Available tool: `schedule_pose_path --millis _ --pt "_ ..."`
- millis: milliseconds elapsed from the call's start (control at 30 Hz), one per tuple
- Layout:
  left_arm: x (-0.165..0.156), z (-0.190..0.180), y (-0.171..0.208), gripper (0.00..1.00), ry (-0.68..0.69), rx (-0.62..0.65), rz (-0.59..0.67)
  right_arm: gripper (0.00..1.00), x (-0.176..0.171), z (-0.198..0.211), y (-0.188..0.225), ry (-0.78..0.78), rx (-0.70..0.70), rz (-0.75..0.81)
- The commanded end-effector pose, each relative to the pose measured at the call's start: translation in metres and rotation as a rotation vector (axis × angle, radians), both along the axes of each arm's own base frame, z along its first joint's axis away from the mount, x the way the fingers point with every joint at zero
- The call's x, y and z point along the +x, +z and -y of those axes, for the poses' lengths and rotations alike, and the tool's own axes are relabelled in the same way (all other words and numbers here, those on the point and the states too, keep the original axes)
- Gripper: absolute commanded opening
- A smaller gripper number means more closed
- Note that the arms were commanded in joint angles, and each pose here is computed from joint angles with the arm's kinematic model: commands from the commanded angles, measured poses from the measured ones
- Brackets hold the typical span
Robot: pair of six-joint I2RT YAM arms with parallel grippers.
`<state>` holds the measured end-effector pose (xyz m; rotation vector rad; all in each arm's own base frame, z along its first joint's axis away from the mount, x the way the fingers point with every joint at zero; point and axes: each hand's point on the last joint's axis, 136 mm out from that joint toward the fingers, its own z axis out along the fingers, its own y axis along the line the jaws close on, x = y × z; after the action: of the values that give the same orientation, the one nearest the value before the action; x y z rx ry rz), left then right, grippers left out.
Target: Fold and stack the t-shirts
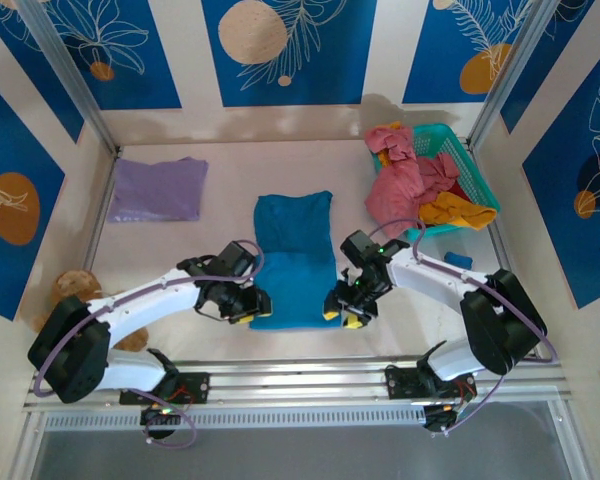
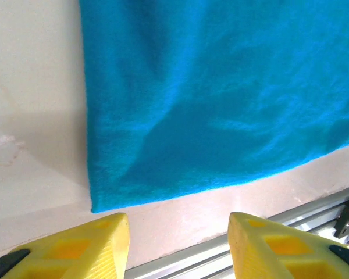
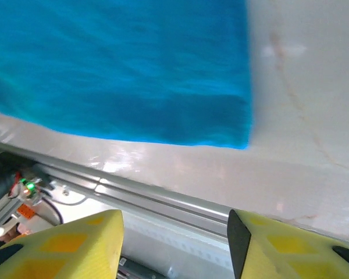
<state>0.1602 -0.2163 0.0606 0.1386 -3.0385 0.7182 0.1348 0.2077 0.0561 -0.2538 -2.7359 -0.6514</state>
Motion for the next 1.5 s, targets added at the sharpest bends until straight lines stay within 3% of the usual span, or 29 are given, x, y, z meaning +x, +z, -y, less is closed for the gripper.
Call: schedule_pose_path --millis 0,467,733,900,1033,1467 --pt "-0.011 -0.014 -0.013 0.46 0.008 0.063 -0.037 0.5 -0.004 0.009 -0.009 -0.036 -0.042 -0.024" --pt "-0.019 -0.025 -0.035 0.35 -0.005 0.121 -0.075 0.34 0.008 0.012 -0.024 -0.025 -0.075 -0.042" --pt "-0.017 -0.024 -0.043 0.34 -0.021 0.146 -0.091 0.3 0.014 0.009 -0.027 -0.021 -0.077 -0.038" --pt "-0.014 -0.026 -0.044 0.3 -0.038 0.172 -0.079 0.29 0.017 0.007 -0.032 -0.014 -0.072 -0.046" --pt "-0.012 -0.016 -0.046 0.25 -0.032 0.123 -0.084 0.27 0.019 0.005 -0.036 -0.008 -0.071 -0.054" --pt "-0.01 -0.01 -0.041 0.06 -0.018 0.079 -0.063 0.03 0.019 0.002 -0.033 0.0 -0.049 -0.04"
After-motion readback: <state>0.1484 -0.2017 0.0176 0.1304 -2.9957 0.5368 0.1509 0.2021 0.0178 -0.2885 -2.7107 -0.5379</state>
